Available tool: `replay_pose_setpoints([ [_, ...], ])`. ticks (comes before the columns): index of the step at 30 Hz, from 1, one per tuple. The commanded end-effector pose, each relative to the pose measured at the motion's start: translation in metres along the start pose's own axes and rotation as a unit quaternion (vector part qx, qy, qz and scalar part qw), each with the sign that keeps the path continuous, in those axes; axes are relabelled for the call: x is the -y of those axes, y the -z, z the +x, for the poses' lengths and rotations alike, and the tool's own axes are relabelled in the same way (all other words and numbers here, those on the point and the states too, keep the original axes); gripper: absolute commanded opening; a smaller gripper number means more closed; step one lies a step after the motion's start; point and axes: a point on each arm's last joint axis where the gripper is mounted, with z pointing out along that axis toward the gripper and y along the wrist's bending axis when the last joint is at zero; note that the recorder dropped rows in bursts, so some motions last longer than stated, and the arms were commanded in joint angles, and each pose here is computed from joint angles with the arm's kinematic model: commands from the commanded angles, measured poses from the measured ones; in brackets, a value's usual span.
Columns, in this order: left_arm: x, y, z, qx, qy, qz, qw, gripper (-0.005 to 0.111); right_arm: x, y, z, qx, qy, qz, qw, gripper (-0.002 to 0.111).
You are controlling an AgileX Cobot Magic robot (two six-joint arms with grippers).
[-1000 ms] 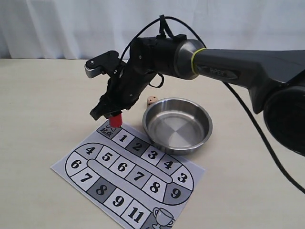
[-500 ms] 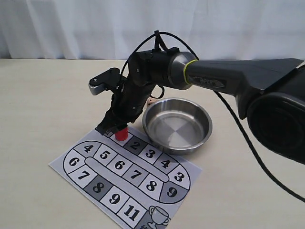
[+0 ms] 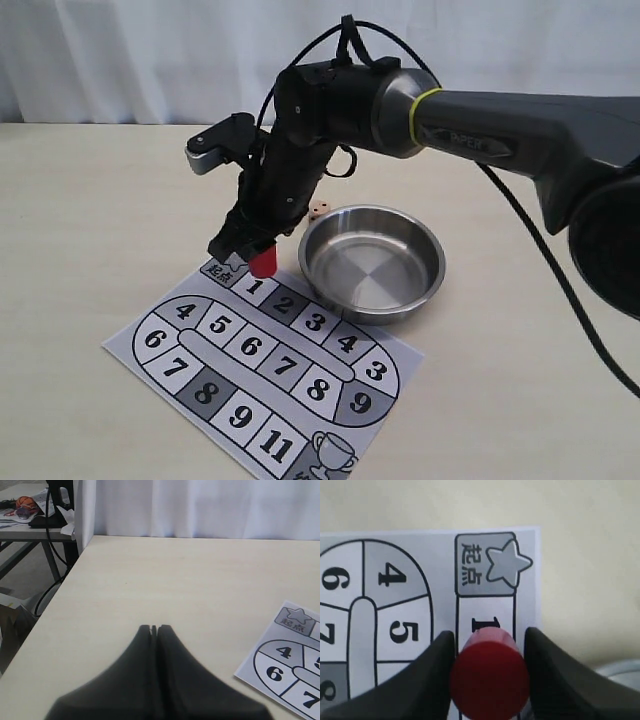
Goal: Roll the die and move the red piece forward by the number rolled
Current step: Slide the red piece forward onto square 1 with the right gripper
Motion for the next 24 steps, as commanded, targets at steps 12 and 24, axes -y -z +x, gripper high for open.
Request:
replay_pose_setpoints([
  [12,0.000,0.000,-0.001,0.005,0.003,0.000,1.000,0.000,0.000,-0.028,0.034,-0.044,-0.006,0.013,0.999,0.004],
  [24,0.000,0.000,-0.001,0.005,0.003,0.000,1.000,0.000,-0.002,-0.029,0.033,-0.037,-0.036,-0.001,0.999,0.040],
])
